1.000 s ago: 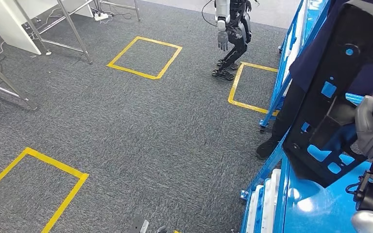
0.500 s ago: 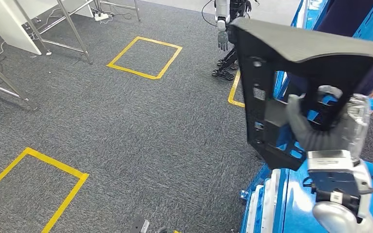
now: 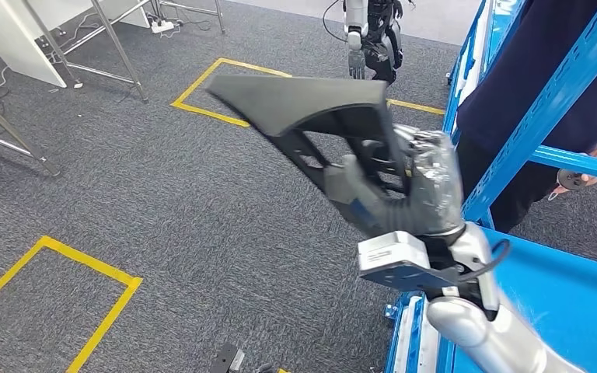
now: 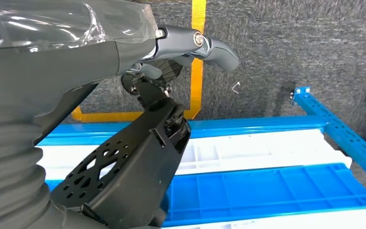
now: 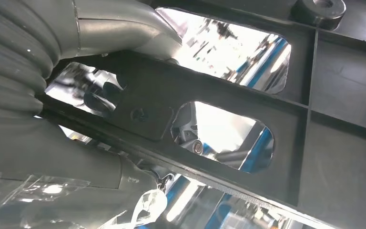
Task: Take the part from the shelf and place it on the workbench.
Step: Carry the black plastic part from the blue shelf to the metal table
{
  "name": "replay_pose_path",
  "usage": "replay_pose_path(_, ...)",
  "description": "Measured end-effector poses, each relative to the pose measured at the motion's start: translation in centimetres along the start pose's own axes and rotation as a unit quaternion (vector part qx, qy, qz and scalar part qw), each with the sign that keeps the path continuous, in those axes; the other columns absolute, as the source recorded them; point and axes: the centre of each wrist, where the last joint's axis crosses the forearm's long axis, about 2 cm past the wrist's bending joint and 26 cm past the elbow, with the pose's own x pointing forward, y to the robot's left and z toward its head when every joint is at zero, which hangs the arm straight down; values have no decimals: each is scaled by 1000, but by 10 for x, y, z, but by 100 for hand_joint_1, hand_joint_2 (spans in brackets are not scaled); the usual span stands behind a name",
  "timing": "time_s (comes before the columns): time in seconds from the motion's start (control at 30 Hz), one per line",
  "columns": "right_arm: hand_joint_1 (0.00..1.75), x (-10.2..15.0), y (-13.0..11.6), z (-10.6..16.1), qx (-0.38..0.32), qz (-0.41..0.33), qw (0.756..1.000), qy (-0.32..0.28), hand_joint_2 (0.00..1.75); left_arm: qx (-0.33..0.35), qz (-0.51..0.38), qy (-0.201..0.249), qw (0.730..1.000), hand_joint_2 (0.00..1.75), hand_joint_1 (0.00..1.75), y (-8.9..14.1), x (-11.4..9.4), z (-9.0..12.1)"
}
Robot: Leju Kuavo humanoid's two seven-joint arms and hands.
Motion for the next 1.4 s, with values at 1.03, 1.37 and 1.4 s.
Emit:
replay_pose_path(1.03,175,45,100,-32,91,-80,990,-71,175,-10,-20,5,1000,175,0,5,15,-5)
replay_pose_path(1.37,175,41,105,-29,95,-64,992,-60,175,-10,-20,4,1000,175,0,5,16,-6)
replay_pose_path(1.4,175,40,105,-28,95,-63,992,-59,175,-10,-20,4,1000,175,0,5,16,-6)
